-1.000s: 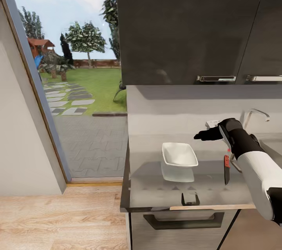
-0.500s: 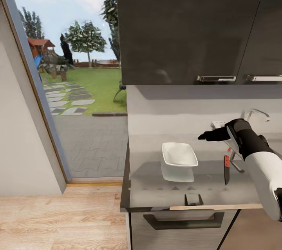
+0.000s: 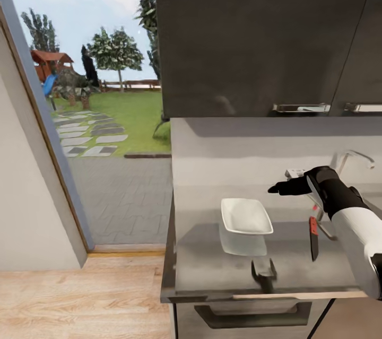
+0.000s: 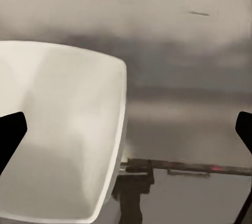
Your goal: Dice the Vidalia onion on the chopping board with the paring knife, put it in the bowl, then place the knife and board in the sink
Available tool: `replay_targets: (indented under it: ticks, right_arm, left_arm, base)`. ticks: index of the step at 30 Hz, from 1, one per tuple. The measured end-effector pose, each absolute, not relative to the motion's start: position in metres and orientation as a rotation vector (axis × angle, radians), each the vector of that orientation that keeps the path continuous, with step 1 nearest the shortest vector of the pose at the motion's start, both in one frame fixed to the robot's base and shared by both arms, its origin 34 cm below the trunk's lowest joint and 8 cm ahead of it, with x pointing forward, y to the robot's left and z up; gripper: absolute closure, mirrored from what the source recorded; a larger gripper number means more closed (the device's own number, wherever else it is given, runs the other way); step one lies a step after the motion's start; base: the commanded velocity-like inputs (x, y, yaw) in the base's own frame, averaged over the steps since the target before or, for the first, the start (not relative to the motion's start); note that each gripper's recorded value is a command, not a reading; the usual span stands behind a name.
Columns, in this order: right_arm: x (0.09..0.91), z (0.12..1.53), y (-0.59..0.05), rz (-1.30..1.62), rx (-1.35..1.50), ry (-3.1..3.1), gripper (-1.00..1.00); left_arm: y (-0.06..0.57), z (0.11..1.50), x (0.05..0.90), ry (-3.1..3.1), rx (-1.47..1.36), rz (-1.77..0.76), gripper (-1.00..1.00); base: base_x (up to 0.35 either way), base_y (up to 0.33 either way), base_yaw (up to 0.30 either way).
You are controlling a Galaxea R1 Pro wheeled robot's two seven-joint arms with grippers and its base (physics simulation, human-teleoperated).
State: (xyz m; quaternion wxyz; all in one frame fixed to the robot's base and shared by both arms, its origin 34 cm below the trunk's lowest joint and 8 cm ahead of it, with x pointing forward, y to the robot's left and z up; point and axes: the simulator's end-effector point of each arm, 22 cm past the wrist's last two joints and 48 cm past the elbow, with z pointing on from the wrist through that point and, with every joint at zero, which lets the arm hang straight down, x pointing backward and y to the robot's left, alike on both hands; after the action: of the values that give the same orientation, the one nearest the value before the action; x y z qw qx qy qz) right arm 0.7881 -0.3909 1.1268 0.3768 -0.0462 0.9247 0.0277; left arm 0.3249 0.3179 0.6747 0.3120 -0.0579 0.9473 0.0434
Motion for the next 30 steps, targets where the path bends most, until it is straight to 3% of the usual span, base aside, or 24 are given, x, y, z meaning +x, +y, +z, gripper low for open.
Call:
replay_targets:
  ticks: [30]
  right_arm:
    - [0.790, 1.085, -0.395, 0.078, -0.128, 2.404, -1.00]
  left_arm:
    - [0.318, 0.668, 0.314, 2.533, -0.152, 0.118, -1.00]
  base:
    - [0.037, -0.013, 0.000]
